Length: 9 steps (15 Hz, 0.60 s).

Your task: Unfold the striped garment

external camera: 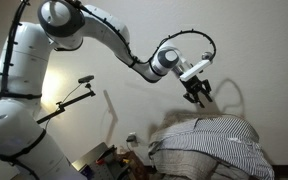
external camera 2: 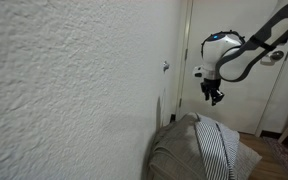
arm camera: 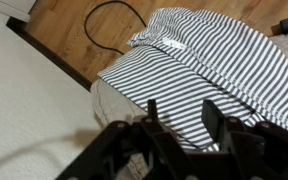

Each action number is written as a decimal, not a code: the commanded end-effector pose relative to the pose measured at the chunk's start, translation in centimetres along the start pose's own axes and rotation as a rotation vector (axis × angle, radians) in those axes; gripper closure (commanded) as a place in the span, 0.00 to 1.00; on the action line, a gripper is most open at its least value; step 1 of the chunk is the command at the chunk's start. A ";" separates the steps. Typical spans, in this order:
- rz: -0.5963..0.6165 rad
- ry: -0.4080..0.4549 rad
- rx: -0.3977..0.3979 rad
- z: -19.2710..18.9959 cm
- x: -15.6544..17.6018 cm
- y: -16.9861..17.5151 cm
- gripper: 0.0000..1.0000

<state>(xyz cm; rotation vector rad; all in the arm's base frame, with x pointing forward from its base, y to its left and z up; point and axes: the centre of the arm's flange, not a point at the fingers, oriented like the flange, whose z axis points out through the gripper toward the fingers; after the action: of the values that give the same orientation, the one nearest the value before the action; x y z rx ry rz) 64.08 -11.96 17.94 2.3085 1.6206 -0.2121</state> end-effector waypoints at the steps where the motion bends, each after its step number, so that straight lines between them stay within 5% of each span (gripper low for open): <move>1: -0.003 -0.004 0.029 0.2 0.4 -0.3 0.80; 2: -0.008 -0.002 0.038 0.3 0.7 -0.4 0.63; 5: -0.008 0.000 0.041 0.4 0.7 -0.5 0.79; 6: -0.006 0.000 0.041 0.4 0.6 -0.5 0.95; 9: -0.029 0.037 0.097 1.4 0.8 -0.3 1.00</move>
<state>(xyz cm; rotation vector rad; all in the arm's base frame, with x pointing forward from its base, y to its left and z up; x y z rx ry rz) 63.76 -11.44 16.92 2.3446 1.6450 -0.2457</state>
